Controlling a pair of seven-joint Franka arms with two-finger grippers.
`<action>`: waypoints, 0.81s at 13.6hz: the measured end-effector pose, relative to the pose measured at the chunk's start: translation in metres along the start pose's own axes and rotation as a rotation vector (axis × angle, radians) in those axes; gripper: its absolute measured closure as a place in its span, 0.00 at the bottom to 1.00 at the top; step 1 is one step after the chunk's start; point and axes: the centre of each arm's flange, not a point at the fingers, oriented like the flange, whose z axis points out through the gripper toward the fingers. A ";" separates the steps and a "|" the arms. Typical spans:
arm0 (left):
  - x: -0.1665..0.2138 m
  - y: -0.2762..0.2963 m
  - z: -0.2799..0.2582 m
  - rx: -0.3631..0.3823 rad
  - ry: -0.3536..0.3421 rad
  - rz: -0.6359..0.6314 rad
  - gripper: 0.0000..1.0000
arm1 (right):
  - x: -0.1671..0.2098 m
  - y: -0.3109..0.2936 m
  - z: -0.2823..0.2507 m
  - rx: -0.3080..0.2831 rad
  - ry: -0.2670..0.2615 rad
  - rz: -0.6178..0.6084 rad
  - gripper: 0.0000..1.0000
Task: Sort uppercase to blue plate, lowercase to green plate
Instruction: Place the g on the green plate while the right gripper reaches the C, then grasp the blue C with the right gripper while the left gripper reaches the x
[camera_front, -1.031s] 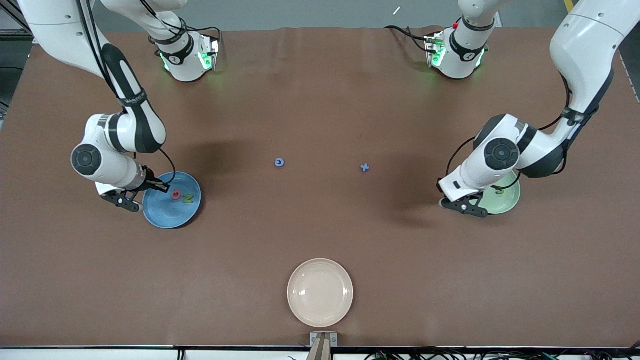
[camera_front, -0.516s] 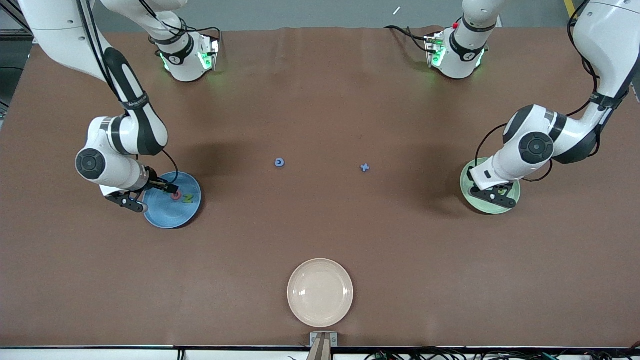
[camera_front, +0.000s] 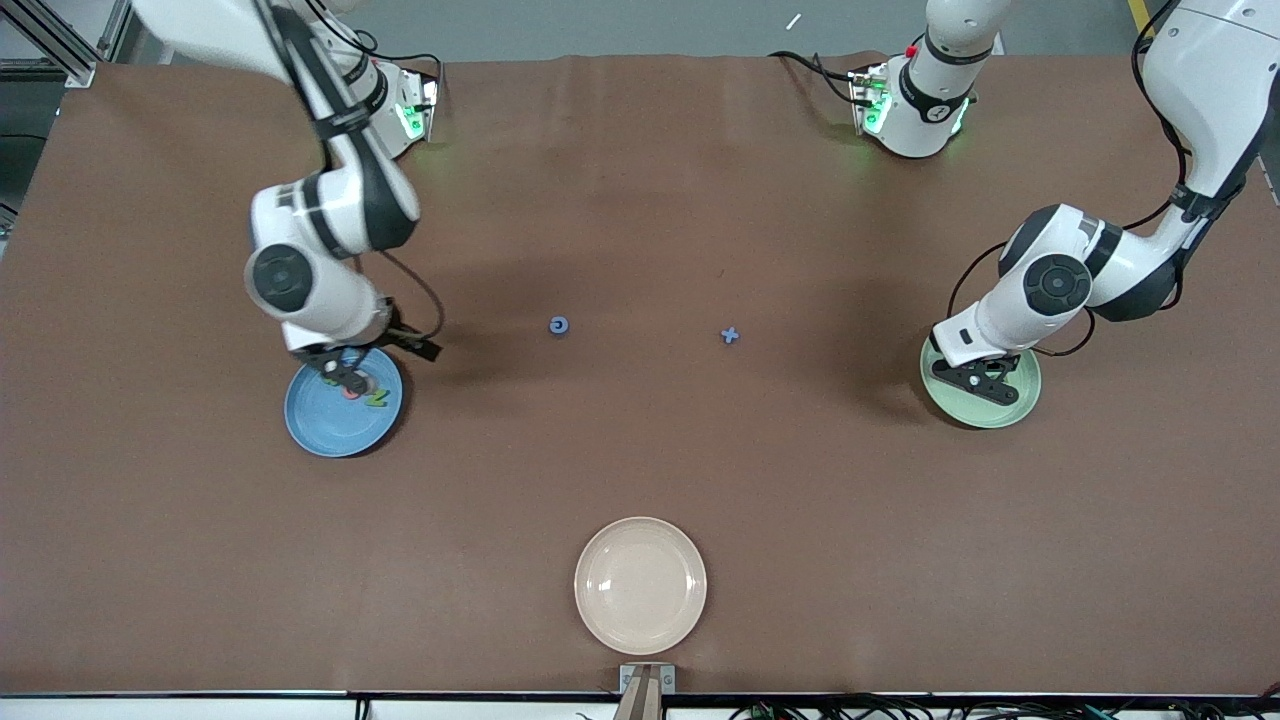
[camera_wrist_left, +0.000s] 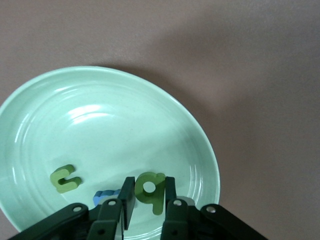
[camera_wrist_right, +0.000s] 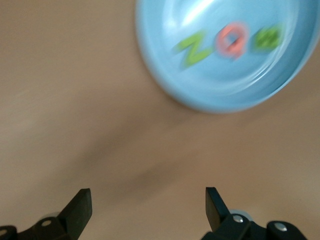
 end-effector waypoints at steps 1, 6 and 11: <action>-0.001 0.001 0.001 -0.001 -0.003 0.002 0.72 | -0.024 -0.017 0.009 0.032 0.012 0.014 0.00; -0.007 -0.003 0.010 0.007 -0.013 0.014 0.72 | -0.096 -0.060 0.088 0.101 0.066 0.023 0.00; -0.009 -0.008 0.014 0.000 -0.011 0.009 0.53 | -0.121 -0.071 0.115 0.086 0.071 -0.007 0.06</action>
